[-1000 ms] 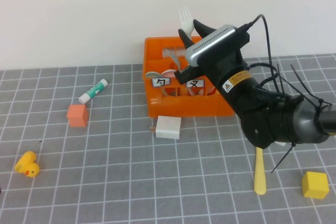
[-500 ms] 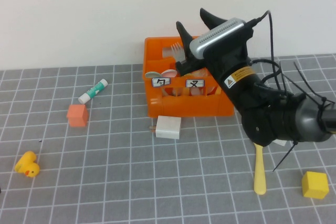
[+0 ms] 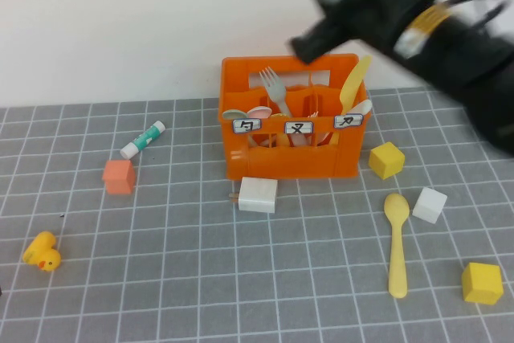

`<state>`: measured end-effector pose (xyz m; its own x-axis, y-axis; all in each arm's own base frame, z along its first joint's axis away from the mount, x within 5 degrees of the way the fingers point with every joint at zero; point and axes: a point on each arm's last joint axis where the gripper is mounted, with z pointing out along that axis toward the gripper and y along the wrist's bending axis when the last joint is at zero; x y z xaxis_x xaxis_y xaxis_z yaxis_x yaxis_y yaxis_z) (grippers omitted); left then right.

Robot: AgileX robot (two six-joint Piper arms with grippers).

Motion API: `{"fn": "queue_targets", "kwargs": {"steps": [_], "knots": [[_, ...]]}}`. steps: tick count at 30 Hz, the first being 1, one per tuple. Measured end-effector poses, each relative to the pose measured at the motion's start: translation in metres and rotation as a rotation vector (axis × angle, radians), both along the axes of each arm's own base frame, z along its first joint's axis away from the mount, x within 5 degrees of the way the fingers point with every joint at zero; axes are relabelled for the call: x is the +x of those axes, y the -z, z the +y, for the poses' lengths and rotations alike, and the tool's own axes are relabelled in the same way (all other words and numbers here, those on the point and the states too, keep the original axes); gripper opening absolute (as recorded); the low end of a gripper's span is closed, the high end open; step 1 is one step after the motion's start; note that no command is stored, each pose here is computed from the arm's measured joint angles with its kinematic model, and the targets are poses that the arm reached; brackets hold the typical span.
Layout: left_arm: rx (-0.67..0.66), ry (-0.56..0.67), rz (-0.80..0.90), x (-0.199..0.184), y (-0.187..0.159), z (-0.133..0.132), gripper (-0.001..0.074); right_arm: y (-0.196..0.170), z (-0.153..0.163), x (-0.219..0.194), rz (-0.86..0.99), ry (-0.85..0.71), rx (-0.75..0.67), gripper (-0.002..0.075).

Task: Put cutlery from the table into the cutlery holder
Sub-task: Pick up the spoon

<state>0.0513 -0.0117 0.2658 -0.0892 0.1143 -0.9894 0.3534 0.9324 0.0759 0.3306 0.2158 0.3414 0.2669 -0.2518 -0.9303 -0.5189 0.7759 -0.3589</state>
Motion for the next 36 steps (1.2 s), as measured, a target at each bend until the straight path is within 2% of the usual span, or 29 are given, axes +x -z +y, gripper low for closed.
{"fn": "queue_targets", "kwargs": {"steps": [2,6,9,12,16,18,20,22,23,25,32,36], "knots": [[0.0,0.0,0.0,0.0,0.0,0.0,0.0,-0.018,-0.014,-0.017,0.105,0.027,-0.064,0.0021],[0.002,0.0,-0.001,0.0,0.0,0.0,0.0,-0.025,-0.043,-0.052,0.399,0.091,-0.256,0.0007],[0.002,0.0,-0.001,0.0,0.0,0.0,0.0,-0.012,-0.055,-0.065,0.607,0.13,-0.365,0.0005],[0.002,0.0,-0.001,0.0,0.0,0.0,0.0,0.006,-0.059,-0.069,0.774,0.172,-0.411,0.0002],[-0.106,0.0,0.047,-0.001,0.001,-0.001,0.0,0.042,-0.057,-0.066,0.948,0.217,-0.449,0.0008],[-0.179,-0.007,0.098,0.0,0.002,-0.002,0.0,0.059,-0.055,-0.063,1.006,0.234,-0.461,0.0048],[-0.209,-0.021,0.161,0.003,0.006,-0.004,0.0,0.076,-0.052,-0.059,1.075,0.266,-0.452,0.0133],[-0.197,-0.037,0.228,0.008,0.01,-0.007,0.0,0.088,-0.05,-0.055,1.113,0.286,-0.457,0.0209],[-0.192,-0.044,0.261,0.011,0.012,-0.009,0.0,0.096,-0.049,-0.052,1.138,0.306,-0.458,0.0279],[-0.183,-0.05,0.318,0.017,0.016,-0.013,0.0,0.109,-0.047,-0.047,1.164,0.333,-0.472,0.0337],[-0.162,-0.073,0.455,0.027,0.026,-0.02,0.0,0.15,-0.049,-0.029,1.21,0.516,-0.493,0.0379],[-0.157,-0.073,0.46,0.027,0.025,-0.021,0.0,0.167,-0.048,-0.02,1.218,0.544,-0.452,0.0379]]}}
